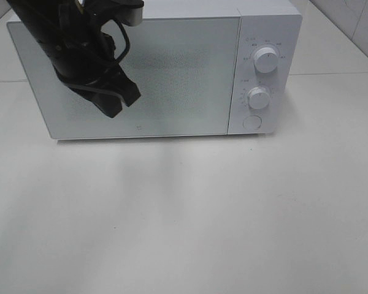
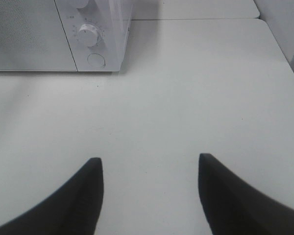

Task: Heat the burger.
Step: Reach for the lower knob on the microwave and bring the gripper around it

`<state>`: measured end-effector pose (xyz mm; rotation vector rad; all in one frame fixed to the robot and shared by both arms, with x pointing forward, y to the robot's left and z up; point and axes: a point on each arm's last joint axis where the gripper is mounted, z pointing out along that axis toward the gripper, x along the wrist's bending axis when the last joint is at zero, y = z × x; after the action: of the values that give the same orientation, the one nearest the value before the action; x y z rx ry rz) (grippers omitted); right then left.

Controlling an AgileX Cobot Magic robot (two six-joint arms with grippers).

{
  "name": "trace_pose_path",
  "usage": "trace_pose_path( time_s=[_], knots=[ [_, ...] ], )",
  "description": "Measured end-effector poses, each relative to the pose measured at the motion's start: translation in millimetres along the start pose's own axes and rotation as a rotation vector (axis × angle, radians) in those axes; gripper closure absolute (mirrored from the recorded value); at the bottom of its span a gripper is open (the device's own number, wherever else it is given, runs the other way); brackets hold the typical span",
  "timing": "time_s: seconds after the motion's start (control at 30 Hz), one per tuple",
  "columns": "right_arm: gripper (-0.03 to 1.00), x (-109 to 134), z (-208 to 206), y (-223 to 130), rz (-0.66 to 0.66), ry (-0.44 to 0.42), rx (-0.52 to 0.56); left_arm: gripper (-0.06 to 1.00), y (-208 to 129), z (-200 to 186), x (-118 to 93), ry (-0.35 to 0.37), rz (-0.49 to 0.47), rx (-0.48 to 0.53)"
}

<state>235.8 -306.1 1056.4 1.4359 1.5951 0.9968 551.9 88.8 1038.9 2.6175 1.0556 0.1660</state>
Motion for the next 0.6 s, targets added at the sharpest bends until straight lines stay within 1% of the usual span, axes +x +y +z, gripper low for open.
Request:
trace_pose_path(
  time_s=[0.03, 0.07, 0.1, 0.17, 0.2, 0.23, 0.37, 0.43, 0.47, 0.5, 0.53, 0.57, 0.6],
  knots=[
    [0.42, 0.0, 0.0, 0.0, 0.0, 0.0, 0.0, 0.94, -5.3, -8.6, 1.1, 0.022, -0.029, 0.035],
    [0.42, 0.0, 0.0, 0.0, 0.0, 0.0, 0.0, 0.94, -7.8, -13.0, 1.6, 0.034, -0.039, 0.049],
    [0.42, 0.0, 0.0, 0.0, 0.0, 0.0, 0.0, 0.94, -7.8, -13.0, 1.6, 0.034, -0.039, 0.049],
    [0.42, 0.0, 0.0, 0.0, 0.0, 0.0, 0.0, 0.94, -15.1, -22.7, 2.7, 0.057, -0.059, 0.099],
    [0.42, 0.0, 0.0, 0.0, 0.0, 0.0, 0.0, 0.94, -15.1, -22.7, 2.7, 0.057, -0.059, 0.099],
    [0.42, 0.0, 0.0, 0.0, 0.0, 0.0, 0.0, 0.94, -19.8, -26.4, 3.6, 0.066, -0.061, 0.14],
    [0.42, 0.0, 0.0, 0.0, 0.0, 0.0, 0.0, 0.94, -24.0, -32.3, 9.6, 0.069, -0.089, 0.15],
    [0.42, 0.0, 0.0, 0.0, 0.0, 0.0, 0.0, 0.94, -33.3, -49.6, 34.0, 0.095, -0.192, 0.113],
    [0.42, 0.0, 0.0, 0.0, 0.0, 0.0, 0.0, 0.94, -33.3, -49.6, 34.0, 0.095, -0.192, 0.113],
    [0.42, 0.0, 0.0, 0.0, 0.0, 0.0, 0.0, 0.94, -37.2, -55.3, 42.5, 0.106, -0.228, 0.102],
    [0.42, 0.0, 0.0, 0.0, 0.0, 0.0, 0.0, 0.94, -45.2, -65.8, 58.5, 0.123, -0.297, 0.079],
    [0.42, 0.0, 0.0, 0.0, 0.0, 0.0, 0.0, 0.94, -45.2, -65.8, 58.5, 0.123, -0.297, 0.079],
    [0.42, 0.0, 0.0, 0.0, 0.0, 0.0, 0.0, 0.94, -49.2, -71.5, 65.3, 0.134, -0.328, 0.067]
  ],
)
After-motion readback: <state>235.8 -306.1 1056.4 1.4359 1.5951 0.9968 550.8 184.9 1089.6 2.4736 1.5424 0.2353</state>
